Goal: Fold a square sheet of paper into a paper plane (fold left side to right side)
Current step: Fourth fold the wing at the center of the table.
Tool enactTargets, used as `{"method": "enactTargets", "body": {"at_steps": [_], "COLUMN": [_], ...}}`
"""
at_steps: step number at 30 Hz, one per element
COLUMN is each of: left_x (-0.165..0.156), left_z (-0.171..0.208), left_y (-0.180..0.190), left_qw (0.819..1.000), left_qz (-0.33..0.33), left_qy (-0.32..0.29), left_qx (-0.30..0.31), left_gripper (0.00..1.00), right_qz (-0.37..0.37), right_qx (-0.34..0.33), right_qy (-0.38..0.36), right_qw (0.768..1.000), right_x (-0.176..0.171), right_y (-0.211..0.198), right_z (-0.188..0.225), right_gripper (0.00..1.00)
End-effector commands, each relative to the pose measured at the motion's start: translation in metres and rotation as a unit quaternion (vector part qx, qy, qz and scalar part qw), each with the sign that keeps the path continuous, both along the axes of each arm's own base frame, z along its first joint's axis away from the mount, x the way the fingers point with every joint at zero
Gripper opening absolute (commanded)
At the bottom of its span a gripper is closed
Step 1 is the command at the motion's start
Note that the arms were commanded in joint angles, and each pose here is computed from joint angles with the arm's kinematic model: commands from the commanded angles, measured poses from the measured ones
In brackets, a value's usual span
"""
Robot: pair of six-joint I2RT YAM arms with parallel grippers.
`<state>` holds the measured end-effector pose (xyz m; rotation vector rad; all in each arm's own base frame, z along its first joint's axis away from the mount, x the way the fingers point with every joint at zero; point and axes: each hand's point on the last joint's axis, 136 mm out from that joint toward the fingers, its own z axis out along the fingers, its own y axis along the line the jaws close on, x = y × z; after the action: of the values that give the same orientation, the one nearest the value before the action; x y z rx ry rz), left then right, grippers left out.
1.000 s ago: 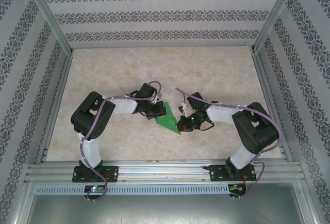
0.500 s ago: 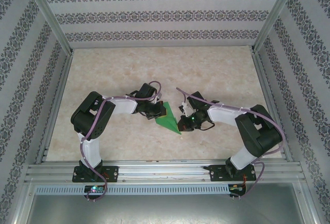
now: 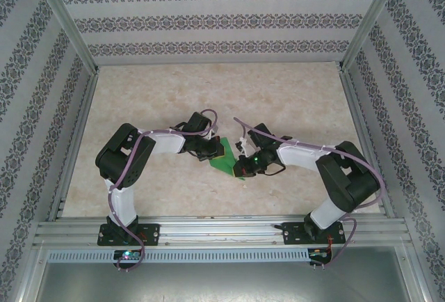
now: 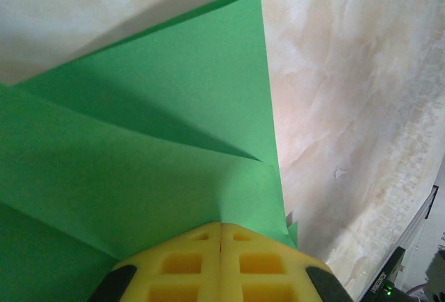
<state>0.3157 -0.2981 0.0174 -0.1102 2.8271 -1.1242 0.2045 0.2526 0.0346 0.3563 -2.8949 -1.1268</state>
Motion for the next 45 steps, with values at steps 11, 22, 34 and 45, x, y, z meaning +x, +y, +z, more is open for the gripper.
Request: {"method": "enactTargets", "body": {"at_steps": [11,22,34,45], "left_x": [-0.020,-0.020,-0.021,-0.020], "left_z": [-0.045,-0.045,-0.047,-0.048], "left_y": [0.028,0.028,0.029,0.031], "left_qw": [0.995,0.995,0.995,0.995], "left_qz": [0.012,0.013,0.012,0.012], "left_qy": [0.044,0.044,0.046,0.047], "left_qx": [0.083,0.084,0.087,0.091], "left_gripper": [0.00,0.00,0.00,0.00], "right_qz": [-0.019,-0.022,-0.024,-0.028], "right_qx": [-0.002,-0.013,-0.041,-0.064], "right_qy": [0.000,0.011,0.017,0.035], "right_qw": [1.000,1.000,0.999,0.997], "right_x": [0.006,0.003,-0.001,-0.011], "right_y": [-0.007,-0.013,-0.023,-0.032], "right_z": [-0.007,-0.018,-0.026,-0.035], "right_gripper": [0.00,0.00,0.00,0.00]}}
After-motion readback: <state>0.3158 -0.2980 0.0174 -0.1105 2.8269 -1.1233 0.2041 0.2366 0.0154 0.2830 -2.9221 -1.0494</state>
